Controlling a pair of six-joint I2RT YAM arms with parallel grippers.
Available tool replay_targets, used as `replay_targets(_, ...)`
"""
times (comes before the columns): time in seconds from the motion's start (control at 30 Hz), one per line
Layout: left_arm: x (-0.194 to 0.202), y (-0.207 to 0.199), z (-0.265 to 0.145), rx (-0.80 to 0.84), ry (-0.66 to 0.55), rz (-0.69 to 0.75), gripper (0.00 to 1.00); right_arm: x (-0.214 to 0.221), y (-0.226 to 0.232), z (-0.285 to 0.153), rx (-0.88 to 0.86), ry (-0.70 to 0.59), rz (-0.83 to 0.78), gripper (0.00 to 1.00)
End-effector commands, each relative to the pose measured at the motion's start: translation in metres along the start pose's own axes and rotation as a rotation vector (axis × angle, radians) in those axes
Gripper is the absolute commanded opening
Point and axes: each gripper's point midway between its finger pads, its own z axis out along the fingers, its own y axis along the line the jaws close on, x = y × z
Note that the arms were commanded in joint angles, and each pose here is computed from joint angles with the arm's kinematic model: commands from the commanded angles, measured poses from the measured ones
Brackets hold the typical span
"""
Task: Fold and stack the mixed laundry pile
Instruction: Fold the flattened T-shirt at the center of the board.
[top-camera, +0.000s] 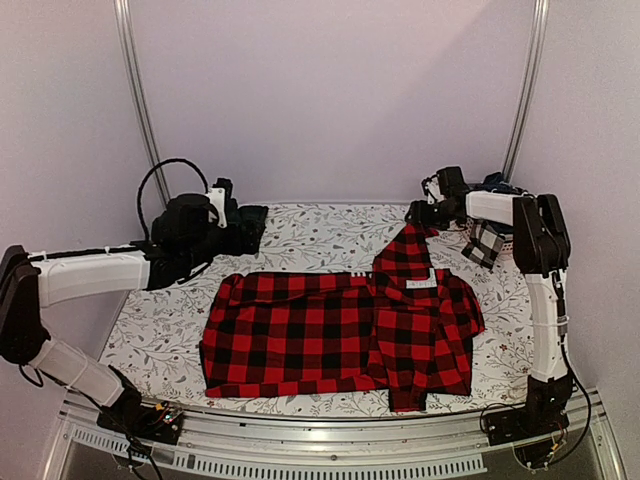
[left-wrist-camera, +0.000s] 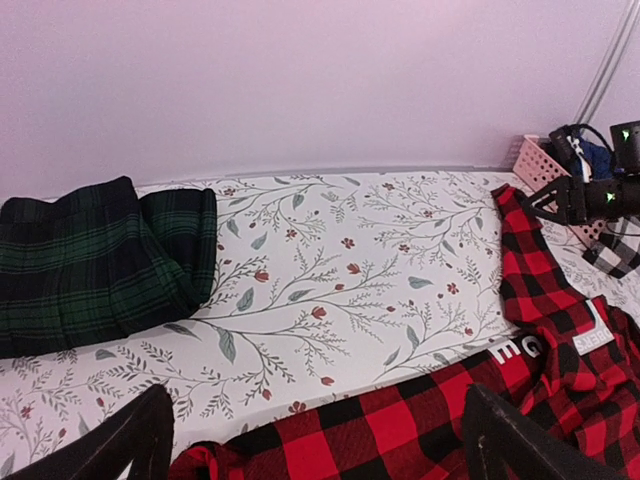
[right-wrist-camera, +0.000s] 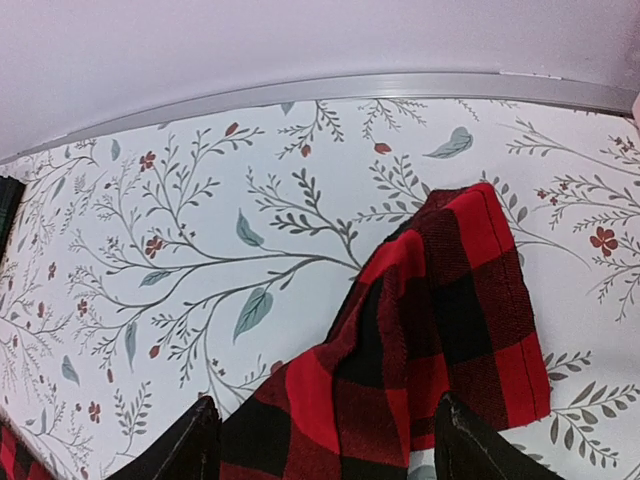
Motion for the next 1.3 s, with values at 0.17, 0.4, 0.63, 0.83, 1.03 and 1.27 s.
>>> replay_targets(0.17,0.003,0.009,0.015,-0.092,0.047,0.004,1.00,-0.004,-0.022,0.039,0.071,-0.001,0.002,0.62)
replay_targets(0.4,-0.013,-0.004,0.004,-0.012,-0.005,0.022,1.00,0.006,-0.015,0.051,-0.045,0.031,0.017,0.19)
replay_targets(0.63,-0.026,-0.008,-0.010,0.023,-0.066,0.029,1.00,-0.024,0.045,-0.007,-0.302,-0.071,-0.068,0.00)
replay_targets(0.83,-0.036,-0.018,-0.019,0.076,-0.069,0.075,1.00,-0.032,0.124,-0.103,-0.610,-0.175,-0.257,0.00)
replay_targets(1.03,-0.056,-0.045,-0.043,0.222,-0.115,0.134,1.00,-0.003,0.188,-0.203,-0.920,-0.213,-0.490,0.00)
replay_targets(1.27,-0.038,-0.093,-0.065,0.465,-0.055,0.232,1.00,0.086,0.245,-0.261,-0.995,-0.190,-0.770,0.00)
